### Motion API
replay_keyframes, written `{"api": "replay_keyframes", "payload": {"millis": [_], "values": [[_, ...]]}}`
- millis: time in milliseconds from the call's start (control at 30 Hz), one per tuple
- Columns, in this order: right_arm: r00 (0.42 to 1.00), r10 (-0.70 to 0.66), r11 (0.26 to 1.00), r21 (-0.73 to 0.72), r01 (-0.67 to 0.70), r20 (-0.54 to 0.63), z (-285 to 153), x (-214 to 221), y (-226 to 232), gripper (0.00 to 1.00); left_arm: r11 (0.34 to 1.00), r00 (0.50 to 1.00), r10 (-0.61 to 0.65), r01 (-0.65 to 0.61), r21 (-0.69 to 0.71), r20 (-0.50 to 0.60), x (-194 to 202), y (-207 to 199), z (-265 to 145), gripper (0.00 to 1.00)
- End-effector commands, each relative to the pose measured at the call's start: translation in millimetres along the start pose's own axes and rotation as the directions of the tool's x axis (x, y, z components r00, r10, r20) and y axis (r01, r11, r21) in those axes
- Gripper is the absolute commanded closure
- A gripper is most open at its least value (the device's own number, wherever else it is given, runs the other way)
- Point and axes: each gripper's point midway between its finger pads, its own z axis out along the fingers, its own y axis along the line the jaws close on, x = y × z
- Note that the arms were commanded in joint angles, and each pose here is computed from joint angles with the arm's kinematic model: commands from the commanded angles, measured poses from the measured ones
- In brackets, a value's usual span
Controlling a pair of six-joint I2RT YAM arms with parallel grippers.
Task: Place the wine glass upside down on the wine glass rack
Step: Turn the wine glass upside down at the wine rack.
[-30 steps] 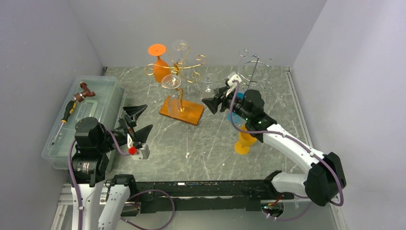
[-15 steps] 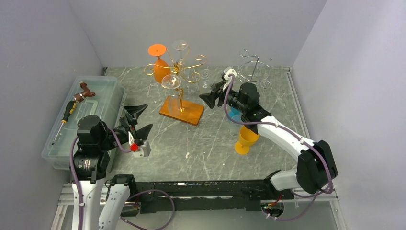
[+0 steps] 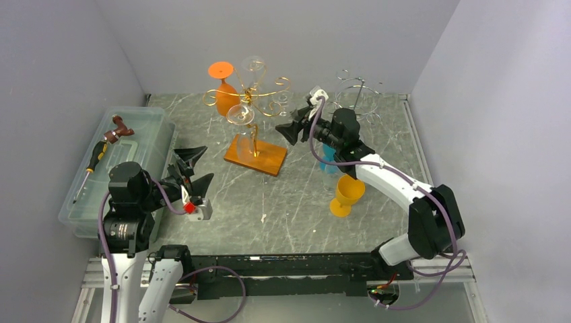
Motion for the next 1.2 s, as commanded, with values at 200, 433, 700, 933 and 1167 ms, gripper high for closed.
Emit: {"api": "replay_keyframes", "payload": {"millis": [200, 433, 700, 933, 1167], "values": [[0.983, -0.069, 0.993, -0.078, 0.083, 0.172, 16.4, -60.6, 8.2, 0.69, 1.0, 1.0, 0.018, -0.018, 0.015, -0.006, 4.6, -5.1, 2.0, 0.15], [0.985, -0.066, 0.991, -0.108, 0.084, 0.16, 21.7, -55.6, 11.1, 0.7, 1.0, 1.0, 0.018, -0.018, 0.013, -0.003, 4.9, -3.1, 2.8, 0.15], [0.986, -0.075, 0.982, -0.163, 0.099, 0.15, 29.8, -53.1, 21.8, 0.71, 1.0, 1.0, 0.026, -0.026, 0.013, -0.002, 4.5, -1.8, 2.9, 0.15], [0.988, -0.08, 0.978, -0.181, 0.103, 0.132, 36.3, -47.5, 24.1, 0.71, 1.0, 1.0, 0.028, -0.028, 0.011, -0.005, 4.7, 1.2, 2.8, 0.15], [0.984, -0.118, 0.973, -0.181, 0.142, 0.137, 31.4, -44.5, 27.3, 0.72, 1.0, 1.0, 0.029, -0.029, 0.011, -0.001, 4.8, 0.9, 3.7, 0.15]]}}
